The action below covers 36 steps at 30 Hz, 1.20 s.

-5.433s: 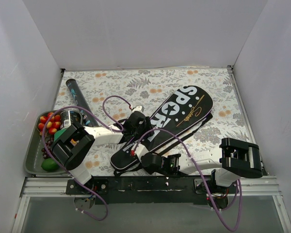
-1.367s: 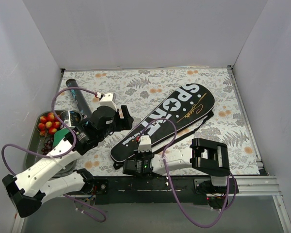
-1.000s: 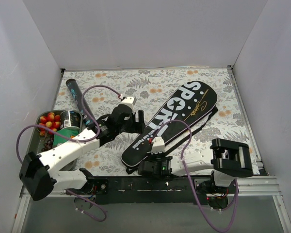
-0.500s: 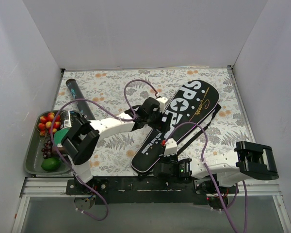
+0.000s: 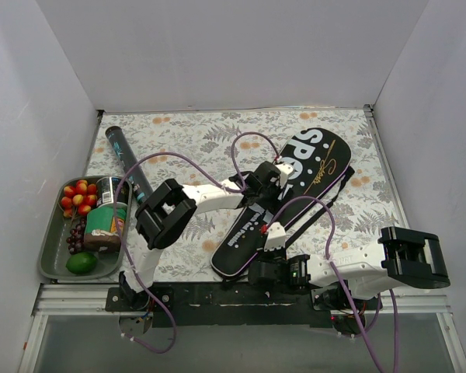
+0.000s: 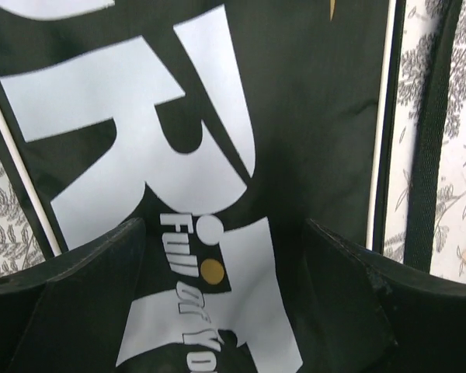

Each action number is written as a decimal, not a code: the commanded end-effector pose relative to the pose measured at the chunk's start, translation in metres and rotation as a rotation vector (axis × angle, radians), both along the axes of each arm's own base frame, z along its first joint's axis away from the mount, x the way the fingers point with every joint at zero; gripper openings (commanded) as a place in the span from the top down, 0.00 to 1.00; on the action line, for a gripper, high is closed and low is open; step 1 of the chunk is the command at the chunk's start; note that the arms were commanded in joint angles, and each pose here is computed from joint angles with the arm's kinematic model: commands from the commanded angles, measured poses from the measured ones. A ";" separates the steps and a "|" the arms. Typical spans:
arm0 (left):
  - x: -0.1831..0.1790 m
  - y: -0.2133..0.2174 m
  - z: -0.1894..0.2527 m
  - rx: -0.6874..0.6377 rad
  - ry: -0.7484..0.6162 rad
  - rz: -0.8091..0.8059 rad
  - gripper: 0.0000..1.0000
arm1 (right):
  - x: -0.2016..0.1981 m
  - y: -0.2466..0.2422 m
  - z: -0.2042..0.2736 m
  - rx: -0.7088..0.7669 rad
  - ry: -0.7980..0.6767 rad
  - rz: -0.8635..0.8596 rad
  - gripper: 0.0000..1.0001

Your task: Pack up the badminton gear

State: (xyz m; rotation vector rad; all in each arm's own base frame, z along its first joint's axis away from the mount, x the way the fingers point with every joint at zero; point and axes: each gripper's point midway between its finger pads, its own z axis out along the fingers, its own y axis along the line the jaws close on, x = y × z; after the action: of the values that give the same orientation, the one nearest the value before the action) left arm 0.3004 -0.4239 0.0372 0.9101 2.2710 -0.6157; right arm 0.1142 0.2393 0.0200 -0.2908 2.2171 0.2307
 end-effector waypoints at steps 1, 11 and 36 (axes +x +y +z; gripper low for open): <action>0.004 0.010 -0.025 0.138 -0.037 0.038 0.23 | -0.010 -0.017 -0.017 -0.075 0.044 0.034 0.99; -0.005 0.020 -0.080 0.246 0.051 0.065 1.00 | -0.019 0.006 -0.010 -0.059 0.030 0.129 0.99; -0.009 0.029 -0.083 0.245 0.044 0.108 1.00 | -0.121 0.154 0.043 0.137 0.073 0.559 0.99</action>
State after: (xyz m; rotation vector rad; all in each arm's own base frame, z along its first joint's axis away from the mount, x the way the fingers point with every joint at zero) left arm 0.3154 -0.4469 0.0314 0.8021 2.2493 -0.5373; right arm 0.0287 0.3307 0.0311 -0.8297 2.1806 0.3690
